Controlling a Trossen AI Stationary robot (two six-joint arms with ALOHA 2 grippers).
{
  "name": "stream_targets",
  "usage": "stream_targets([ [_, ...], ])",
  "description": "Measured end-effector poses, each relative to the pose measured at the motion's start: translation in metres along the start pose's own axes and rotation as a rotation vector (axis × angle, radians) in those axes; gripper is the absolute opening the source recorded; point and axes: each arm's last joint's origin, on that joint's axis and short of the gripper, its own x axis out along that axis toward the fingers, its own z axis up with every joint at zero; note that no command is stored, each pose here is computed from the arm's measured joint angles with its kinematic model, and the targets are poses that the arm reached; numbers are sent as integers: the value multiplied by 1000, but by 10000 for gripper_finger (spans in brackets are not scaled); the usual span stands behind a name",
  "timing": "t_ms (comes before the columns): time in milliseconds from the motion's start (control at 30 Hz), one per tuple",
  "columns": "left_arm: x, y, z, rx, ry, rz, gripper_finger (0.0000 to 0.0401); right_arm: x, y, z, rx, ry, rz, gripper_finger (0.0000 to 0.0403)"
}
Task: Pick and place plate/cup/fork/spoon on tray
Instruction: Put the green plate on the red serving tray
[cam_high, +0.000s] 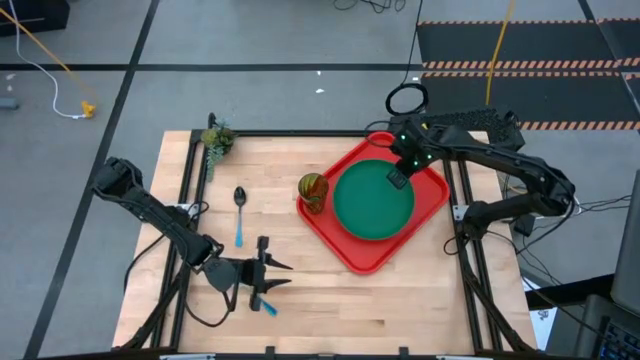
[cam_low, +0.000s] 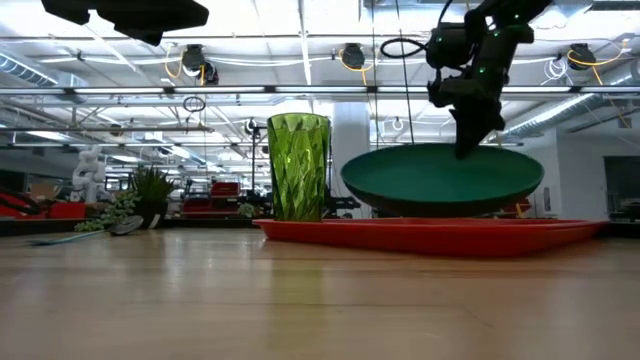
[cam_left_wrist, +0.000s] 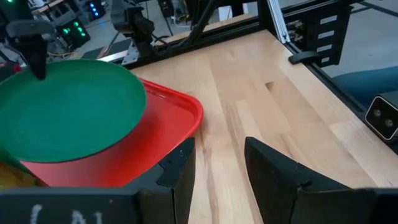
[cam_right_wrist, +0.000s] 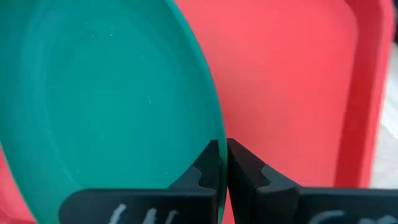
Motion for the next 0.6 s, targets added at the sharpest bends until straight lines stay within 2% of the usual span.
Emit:
stream_targets([
  [600, 0, 0, 2, -12, -21, 1, 143, 34, -4, 9, -27, 53, -5, 2],
])
